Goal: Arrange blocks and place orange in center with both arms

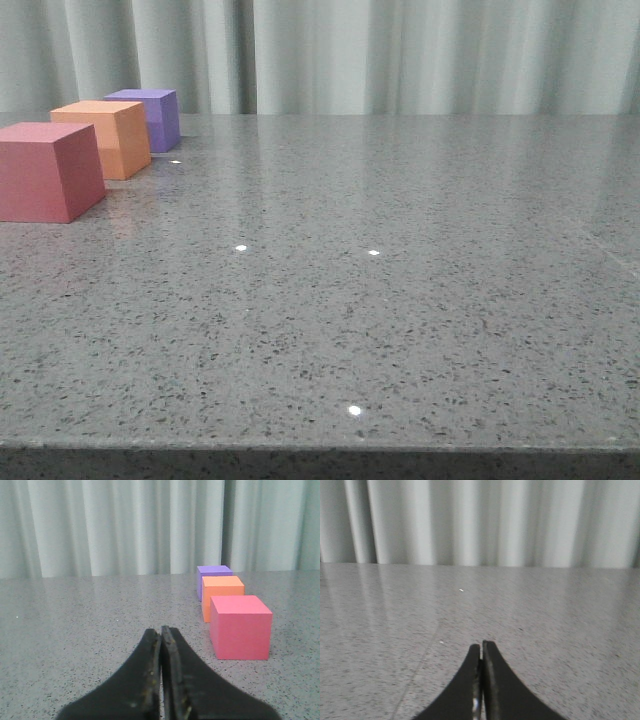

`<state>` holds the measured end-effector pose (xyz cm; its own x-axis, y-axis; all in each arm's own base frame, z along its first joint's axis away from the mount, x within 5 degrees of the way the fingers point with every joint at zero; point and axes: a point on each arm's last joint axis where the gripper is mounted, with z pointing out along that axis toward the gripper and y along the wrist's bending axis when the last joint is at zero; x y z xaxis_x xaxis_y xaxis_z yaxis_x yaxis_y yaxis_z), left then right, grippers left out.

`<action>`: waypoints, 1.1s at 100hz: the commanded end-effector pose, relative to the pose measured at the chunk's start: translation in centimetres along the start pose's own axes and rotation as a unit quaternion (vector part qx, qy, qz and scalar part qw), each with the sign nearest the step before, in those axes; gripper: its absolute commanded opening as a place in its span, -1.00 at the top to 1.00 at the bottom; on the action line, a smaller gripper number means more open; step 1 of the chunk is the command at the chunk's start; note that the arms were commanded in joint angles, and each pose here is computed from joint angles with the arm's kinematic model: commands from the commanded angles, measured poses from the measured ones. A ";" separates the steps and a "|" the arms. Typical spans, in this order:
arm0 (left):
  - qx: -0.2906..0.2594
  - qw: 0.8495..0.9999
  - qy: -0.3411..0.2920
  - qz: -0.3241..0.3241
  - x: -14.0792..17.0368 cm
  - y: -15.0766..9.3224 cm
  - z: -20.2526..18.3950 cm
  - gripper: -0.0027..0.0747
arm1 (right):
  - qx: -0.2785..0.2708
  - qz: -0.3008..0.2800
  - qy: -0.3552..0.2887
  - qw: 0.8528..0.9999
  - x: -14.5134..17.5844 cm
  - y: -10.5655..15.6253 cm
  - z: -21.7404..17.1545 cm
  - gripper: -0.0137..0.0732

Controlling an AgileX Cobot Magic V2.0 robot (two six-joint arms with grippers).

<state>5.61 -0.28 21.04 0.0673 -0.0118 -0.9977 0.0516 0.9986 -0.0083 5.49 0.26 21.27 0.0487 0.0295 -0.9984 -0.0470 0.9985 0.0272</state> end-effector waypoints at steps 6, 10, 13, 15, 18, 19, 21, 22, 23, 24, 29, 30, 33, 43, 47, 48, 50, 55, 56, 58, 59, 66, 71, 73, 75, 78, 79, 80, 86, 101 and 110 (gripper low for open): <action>0.002 0.999 -0.038 -0.004 0.5 0.0 -0.2 0.98 | 0.011 0.002 -0.075 0.997 -1.0 -0.1 -0.2 0.84; 0.002 0.999 -0.038 -0.004 0.5 0.0 -0.2 0.98 | 0.011 0.002 -0.082 0.997 -0.8 -0.1 -0.2 0.84; 0.002 0.999 -0.038 -0.004 0.5 0.0 -0.2 0.98 | 0.011 0.002 -0.080 0.997 -0.8 -0.1 -0.2 0.84; 0.002 0.999 -0.038 -0.004 0.5 0.0 -0.2 0.98 | 0.011 0.002 -0.080 0.997 -0.8 -0.1 -0.2 0.84; 0.002 0.999 -0.038 -0.004 0.5 0.0 -0.2 0.98 | 0.011 0.002 -0.082 0.997 -0.8 -0.1 -0.2 0.84; 0.002 0.999 -0.038 -0.004 0.5 0.0 -0.2 0.98 | 0.011 0.002 -0.082 0.997 -0.8 -0.1 -0.2 0.84; 0.002 0.999 -0.038 -0.004 0.5 0.0 -0.2 0.98 | 0.011 0.002 -0.082 0.997 -0.8 -0.1 -0.2 0.84; 0.002 0.999 -0.038 -0.004 0.5 0.0 -0.2 0.98 | 0.011 0.002 -0.082 0.997 -0.8 -0.1 -0.2 0.84; 0.002 0.999 -0.038 -0.004 0.5 0.0 -0.2 0.98 | 0.011 0.002 -0.082 0.997 -0.8 -0.1 -0.2 0.84; 0.002 0.999 -0.038 -0.004 0.5 0.0 -0.2 0.98 | 0.011 0.002 -0.082 0.997 -0.8 -0.1 -0.2 0.84; 0.002 0.999 -0.038 -0.004 0.5 0.0 -0.2 0.98 | 0.011 0.002 -0.082 0.997 -0.8 -0.1 -0.2 0.84; 0.002 0.999 -0.038 -0.004 0.5 0.0 -0.2 0.98 | 0.011 0.002 -0.082 0.997 -0.8 -0.1 -0.2 0.84; 0.002 0.999 -0.038 -0.004 0.5 0.0 -0.2 0.98 | 0.011 0.002 -0.082 0.997 -0.8 -0.1 -0.2 0.84; 0.002 0.999 -0.038 -0.004 0.5 0.0 -0.2 0.98 | 0.011 0.001 -0.081 0.997 -0.8 -0.1 -0.2 0.84; 0.002 0.999 -0.038 -0.004 0.5 0.0 -0.2 0.98 | 0.011 0.001 -0.081 0.997 -0.8 -0.1 -0.2 0.84; 0.002 0.999 -0.038 -0.004 0.5 0.0 -0.2 0.98 | 0.011 0.001 -0.081 0.997 -0.8 -0.1 -0.2 0.84; 0.002 0.999 -0.038 -0.004 0.5 0.0 -0.2 0.98 | 0.011 0.001 -0.081 0.997 -0.8 -0.1 -0.2 0.84; 0.002 0.999 -0.038 -0.004 0.5 0.0 -0.2 0.98 | 0.011 0.001 -0.081 0.997 -0.8 -0.1 -0.2 0.84; 0.002 0.999 -0.038 -0.004 0.5 0.0 -0.2 0.98 | 0.011 0.001 -0.081 0.997 -0.8 -0.1 -0.2 0.84; 0.002 0.999 -0.038 -0.004 0.5 0.0 -0.2 0.98 | 0.011 0.001 -0.081 0.997 -0.8 -0.1 -0.2 0.84; 0.002 0.999 -0.038 -0.004 0.5 0.0 -0.2 0.98 | 0.011 0.001 -0.081 0.997 -0.8 -0.1 -0.2 0.84; 0.002 0.999 -0.038 -0.004 0.5 0.0 -0.2 0.98 | 0.011 0.001 -0.081 0.997 -0.8 -0.1 -0.2 0.84; 0.002 0.999 -0.038 -0.004 0.5 0.0 -0.2 0.98 | 0.011 0.001 -0.081 0.997 -0.8 -0.1 -0.2 0.84; 0.002 0.999 -0.038 -0.004 0.5 0.0 -0.2 0.98 | 0.011 0.001 -0.081 0.997 -0.8 -0.1 -0.2 0.84; 0.002 0.999 -0.038 -0.004 0.5 0.0 -0.2 0.98 | 0.011 0.001 -0.081 0.997 -0.8 -0.1 -0.2 0.84; 0.002 0.999 -0.038 -0.004 0.5 0.0 -0.2 0.98 | 0.011 0.001 -0.081 0.997 -0.8 -0.1 -0.2 0.84; 0.002 0.999 -0.038 -0.004 0.5 0.0 -0.2 0.98 | 0.011 0.001 -0.081 0.997 -0.8 -0.1 -0.2 0.84; 0.002 0.999 -0.038 -0.004 0.5 0.0 -0.2 0.98 | 0.011 0.001 -0.081 0.997 -0.8 -0.1 -0.2 0.84; 0.002 0.999 -0.038 -0.004 0.5 0.0 -0.2 0.98 | 0.011 0.001 -0.081 0.997 -0.8 -0.1 -0.2 0.84; 0.002 0.999 -0.038 -0.004 0.5 0.0 -0.2 0.98 | 0.011 0.001 -0.081 0.997 -0.8 -0.1 -0.2 0.84; 0.002 0.999 -0.038 -0.004 0.5 0.0 -0.2 0.98 | 0.011 0.001 -0.081 0.997 -0.8 -0.1 -0.2 0.84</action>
<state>5.61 -0.28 21.05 0.0687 -0.0096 -0.9976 0.0515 0.9987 -0.0061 5.65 0.15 20.59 0.0866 0.0381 -0.9955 -0.0296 0.9989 0.0357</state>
